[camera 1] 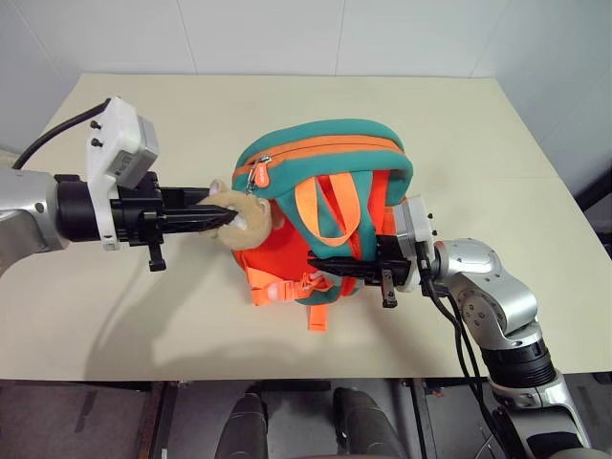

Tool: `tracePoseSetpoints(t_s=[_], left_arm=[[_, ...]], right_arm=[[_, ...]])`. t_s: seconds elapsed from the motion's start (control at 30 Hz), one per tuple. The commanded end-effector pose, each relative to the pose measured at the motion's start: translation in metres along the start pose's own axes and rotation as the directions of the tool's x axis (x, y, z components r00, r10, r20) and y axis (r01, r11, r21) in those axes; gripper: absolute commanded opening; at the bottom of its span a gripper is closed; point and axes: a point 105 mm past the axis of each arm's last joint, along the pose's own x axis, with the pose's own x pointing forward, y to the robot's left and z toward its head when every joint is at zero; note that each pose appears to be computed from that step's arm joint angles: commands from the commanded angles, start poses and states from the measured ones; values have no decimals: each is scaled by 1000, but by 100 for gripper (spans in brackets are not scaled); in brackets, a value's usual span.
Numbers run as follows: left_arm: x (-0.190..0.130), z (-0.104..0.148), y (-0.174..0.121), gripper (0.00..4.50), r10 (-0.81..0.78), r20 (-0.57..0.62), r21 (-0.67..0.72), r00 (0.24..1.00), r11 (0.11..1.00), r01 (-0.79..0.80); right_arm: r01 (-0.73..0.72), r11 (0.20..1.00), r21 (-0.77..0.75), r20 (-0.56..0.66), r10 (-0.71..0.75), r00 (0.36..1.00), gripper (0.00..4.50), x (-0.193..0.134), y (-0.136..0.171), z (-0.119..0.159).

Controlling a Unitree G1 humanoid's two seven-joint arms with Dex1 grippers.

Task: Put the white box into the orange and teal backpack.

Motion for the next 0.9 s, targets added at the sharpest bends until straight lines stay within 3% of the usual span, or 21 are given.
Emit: tracePoseSetpoints(t_s=[0.03, 0.3, 0.53, 0.9], left_arm=[[-22, 7, 34, 51, 157, 11, 39, 988, 987, -157], [-9, 11, 33, 51, 108, 67, 25, 992, 994, -110], [17, 27, 0, 47, -53, 173, 18, 983, 999, 50], [22, 22, -33, 47, -177, 131, 7, 975, 984, 178]], right_arm=[[-3, 1000, -14, 30, 3, 1000, 0, -2, 5, 7], [7, 1000, -23, 54, -5, 999, 0, 4, 7, 11], [18, 999, -34, 70, -16, 997, 0, 11, 1, 15], [2, 999, -37, 53, 0, 999, 0, 12, -6, 13]])
